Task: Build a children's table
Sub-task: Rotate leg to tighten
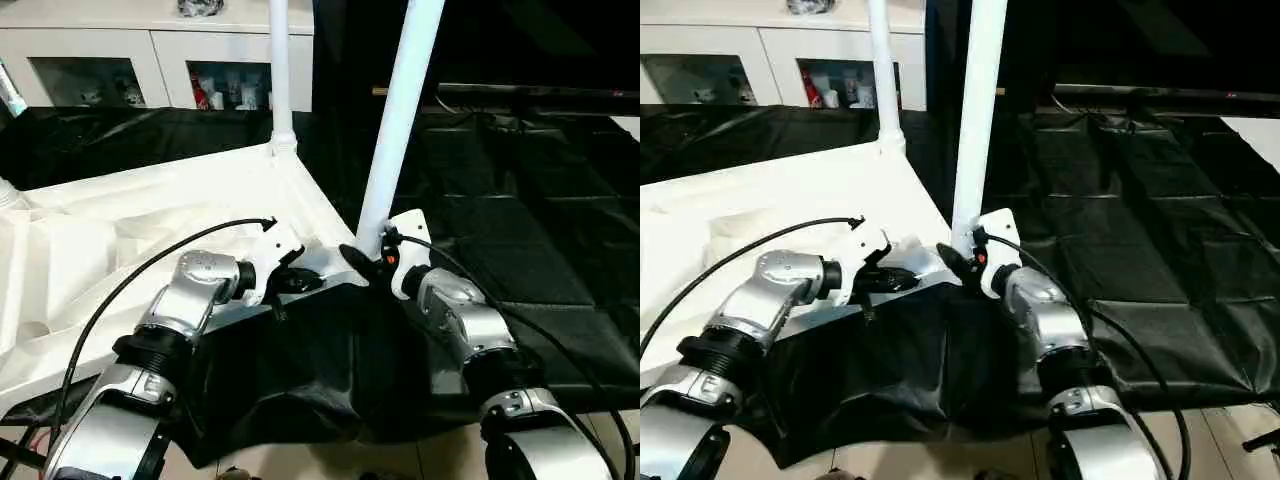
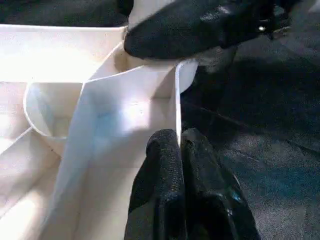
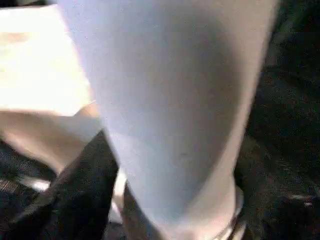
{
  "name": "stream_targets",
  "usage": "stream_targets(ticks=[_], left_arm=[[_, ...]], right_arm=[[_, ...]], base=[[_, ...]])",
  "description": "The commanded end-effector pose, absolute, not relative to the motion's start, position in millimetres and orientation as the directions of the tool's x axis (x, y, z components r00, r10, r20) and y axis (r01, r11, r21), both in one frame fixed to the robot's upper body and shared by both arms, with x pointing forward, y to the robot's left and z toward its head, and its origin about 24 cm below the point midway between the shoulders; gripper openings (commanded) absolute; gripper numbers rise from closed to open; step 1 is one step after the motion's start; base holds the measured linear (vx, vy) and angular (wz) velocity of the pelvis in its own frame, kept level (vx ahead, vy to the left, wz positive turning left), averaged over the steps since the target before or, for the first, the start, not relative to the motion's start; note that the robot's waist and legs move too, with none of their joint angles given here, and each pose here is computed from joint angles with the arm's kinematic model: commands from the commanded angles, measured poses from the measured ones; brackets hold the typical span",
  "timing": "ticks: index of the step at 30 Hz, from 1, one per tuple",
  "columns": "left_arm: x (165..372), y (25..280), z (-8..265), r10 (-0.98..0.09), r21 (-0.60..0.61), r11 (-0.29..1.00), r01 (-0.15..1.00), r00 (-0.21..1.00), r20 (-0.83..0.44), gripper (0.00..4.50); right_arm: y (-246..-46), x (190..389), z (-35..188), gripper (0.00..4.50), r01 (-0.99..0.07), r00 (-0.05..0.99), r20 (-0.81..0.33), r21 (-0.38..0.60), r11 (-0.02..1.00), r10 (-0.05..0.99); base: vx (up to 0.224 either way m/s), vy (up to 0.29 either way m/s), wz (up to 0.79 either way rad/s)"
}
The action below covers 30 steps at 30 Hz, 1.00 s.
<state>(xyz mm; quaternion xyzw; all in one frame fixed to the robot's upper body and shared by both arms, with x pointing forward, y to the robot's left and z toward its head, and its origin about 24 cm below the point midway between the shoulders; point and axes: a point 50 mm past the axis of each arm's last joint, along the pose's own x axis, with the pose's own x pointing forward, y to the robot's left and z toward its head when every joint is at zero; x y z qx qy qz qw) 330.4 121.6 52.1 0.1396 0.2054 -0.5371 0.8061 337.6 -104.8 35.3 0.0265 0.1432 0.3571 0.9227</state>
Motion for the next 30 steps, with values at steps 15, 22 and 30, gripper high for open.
stream_targets(ticks=[15,22,30], left_arm=[[310.0,124.7,65.5,-0.859,-0.036,0.079,0.996,0.05,-0.509,0.0],[302.0,130.8,65.1,-0.847,-0.083,0.019,0.996,-0.028,-0.531,0.0],[306.7,128.0,66.2,-0.858,-0.066,0.066,0.996,0.023,-0.514,0.0]], right_arm=[[-133.1,304.1,51.0,3.8,-0.951,0.185,-0.368,0.167,0.261,0.911],[-133.1,299.2,52.7,3.29,-0.958,0.131,-0.367,0.193,0.214,0.921],[-129.5,291.2,47.2,2.58,-0.953,0.107,-0.355,0.231,0.198,0.929]], base=[[0.0,0.0,0.0],[0.0,0.0,0.0],[0.0,0.0,0.0]])
